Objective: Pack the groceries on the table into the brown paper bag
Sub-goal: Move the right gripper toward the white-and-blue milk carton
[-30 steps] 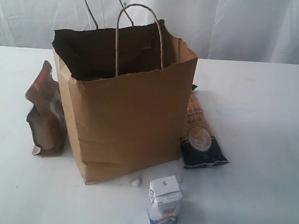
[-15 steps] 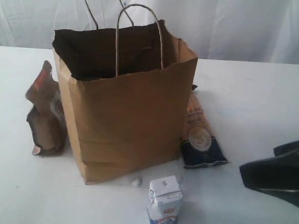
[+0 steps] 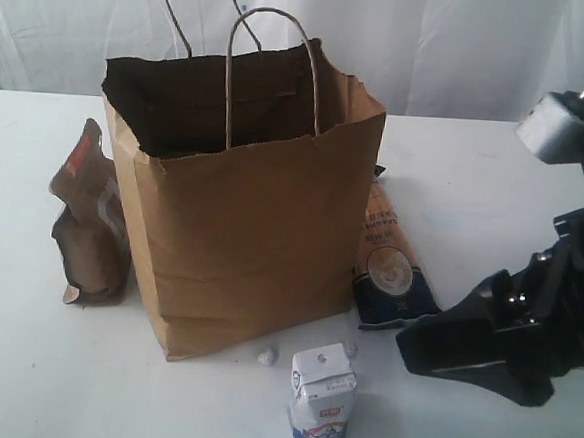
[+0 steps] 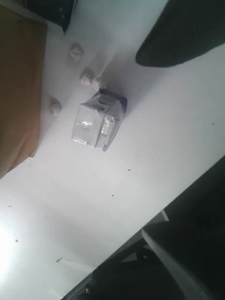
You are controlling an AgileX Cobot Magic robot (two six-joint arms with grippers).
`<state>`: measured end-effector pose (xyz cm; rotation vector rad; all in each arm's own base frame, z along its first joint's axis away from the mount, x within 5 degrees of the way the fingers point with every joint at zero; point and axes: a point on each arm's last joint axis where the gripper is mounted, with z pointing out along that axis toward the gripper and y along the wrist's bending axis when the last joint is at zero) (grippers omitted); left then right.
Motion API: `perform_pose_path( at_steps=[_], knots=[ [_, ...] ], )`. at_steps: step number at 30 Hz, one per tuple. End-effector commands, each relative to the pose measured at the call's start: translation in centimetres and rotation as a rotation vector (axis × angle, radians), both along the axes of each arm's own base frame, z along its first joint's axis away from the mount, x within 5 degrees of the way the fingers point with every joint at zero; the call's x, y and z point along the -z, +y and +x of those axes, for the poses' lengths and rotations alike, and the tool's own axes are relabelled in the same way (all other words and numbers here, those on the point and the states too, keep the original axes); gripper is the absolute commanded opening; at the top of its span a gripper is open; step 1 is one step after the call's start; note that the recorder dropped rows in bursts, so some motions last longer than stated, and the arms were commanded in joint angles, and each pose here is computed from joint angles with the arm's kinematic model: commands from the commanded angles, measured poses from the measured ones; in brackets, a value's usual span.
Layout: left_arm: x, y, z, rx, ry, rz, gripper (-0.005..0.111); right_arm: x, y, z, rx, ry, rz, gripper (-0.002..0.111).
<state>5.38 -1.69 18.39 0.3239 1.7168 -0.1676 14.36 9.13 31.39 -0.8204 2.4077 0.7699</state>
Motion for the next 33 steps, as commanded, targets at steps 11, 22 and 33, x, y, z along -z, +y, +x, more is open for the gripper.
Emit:
perform_pose_path(
  at_steps=[11, 22, 33],
  knots=[
    [0.0, 0.0, 0.0, -0.002, -0.006, -0.013, 0.000, 0.1, 0.1, 0.4, 0.009, 0.000, -0.006, 0.083],
    [0.0, 0.0, 0.0, -0.002, -0.006, -0.013, 0.000, 0.7, 1.6, -0.4, 0.025, -0.042, -0.309, 0.083],
    [0.0, 0.0, 0.0, -0.002, -0.008, -0.013, 0.000, 2.7, 7.3, 2.5, 0.013, 0.008, -0.347, 0.083]
  ],
)
